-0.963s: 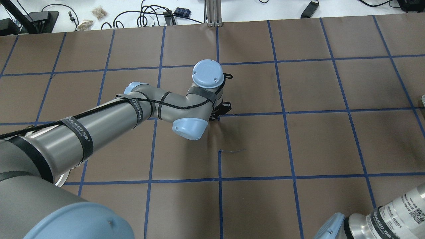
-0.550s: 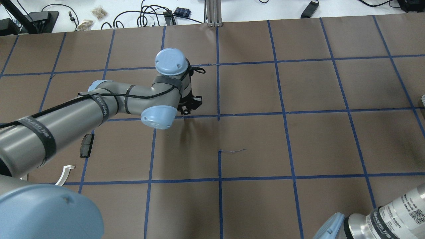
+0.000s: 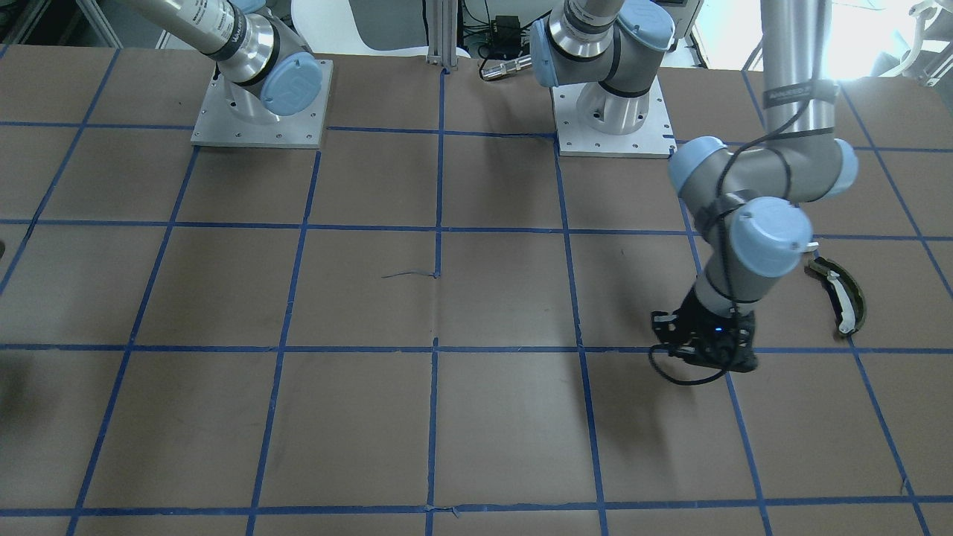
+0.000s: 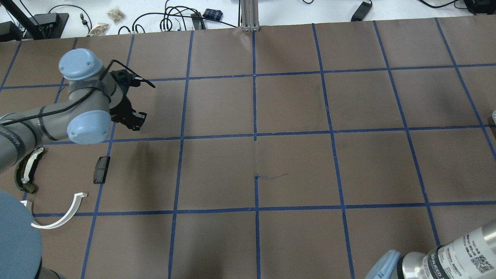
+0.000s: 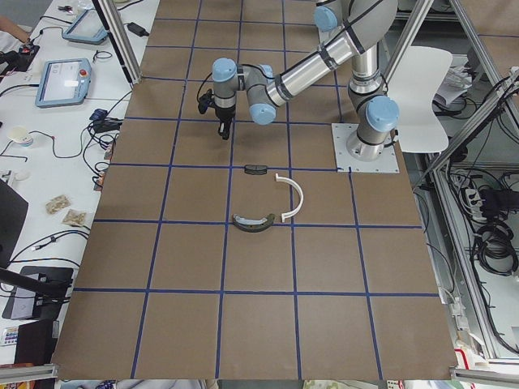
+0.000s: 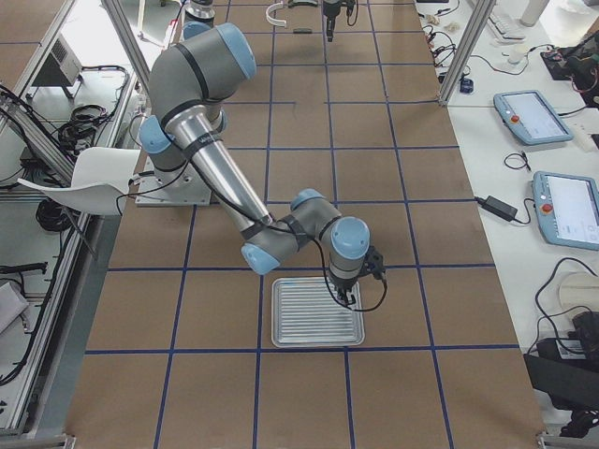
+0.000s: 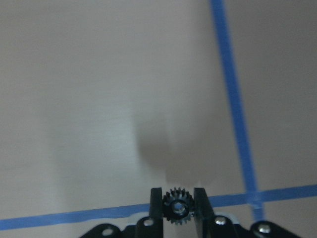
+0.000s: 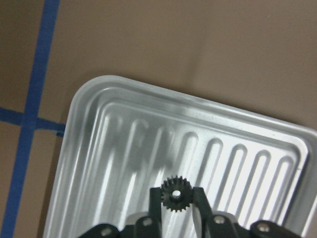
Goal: Place bearing gear from tray to pile
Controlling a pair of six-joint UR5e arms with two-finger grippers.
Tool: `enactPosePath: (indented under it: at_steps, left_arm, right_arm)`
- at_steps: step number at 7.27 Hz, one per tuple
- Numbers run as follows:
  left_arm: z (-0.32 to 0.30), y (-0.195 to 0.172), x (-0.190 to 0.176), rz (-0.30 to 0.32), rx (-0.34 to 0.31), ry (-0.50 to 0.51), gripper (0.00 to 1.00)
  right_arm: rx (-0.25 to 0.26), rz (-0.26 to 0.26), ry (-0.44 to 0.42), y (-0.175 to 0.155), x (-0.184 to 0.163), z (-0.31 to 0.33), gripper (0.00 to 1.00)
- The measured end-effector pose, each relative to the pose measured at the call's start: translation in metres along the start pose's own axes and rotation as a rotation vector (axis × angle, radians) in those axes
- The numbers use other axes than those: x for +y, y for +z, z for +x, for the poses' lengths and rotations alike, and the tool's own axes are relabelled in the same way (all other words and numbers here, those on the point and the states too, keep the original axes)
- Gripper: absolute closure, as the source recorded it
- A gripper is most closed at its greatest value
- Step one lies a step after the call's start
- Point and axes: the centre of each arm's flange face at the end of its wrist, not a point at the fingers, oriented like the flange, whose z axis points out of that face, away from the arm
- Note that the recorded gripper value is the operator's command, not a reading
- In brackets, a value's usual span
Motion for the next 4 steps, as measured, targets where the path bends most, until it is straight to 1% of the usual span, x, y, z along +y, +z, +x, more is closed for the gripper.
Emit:
enactPosePath:
  at_steps: [1, 2, 3, 4]
  left_arm:
    - [-0.062, -0.003, 0.024, 0.004, -0.009, 0.048, 1.00]
    - [-0.116, -0.003, 0.054, 0.001, -0.014, 0.070, 1.00]
    - [-0.159, 0.000, 0.082, -0.004, -0.011, 0.060, 1.00]
    - [-0.185, 0.006, 0.103, -0.012, -0.001, 0.042, 1.00]
  right_arm:
    - [-0.013, -0.006, 0.039, -0.040, -0.027, -0.048, 0.96]
    - [-0.019, -0.012, 0.057, -0.072, -0.055, -0.103, 0.97]
    - [-0.018, -0.014, 0.065, -0.100, -0.078, -0.161, 0.97]
    - [-0.019, -0.014, 0.101, -0.122, -0.098, -0.225, 0.97]
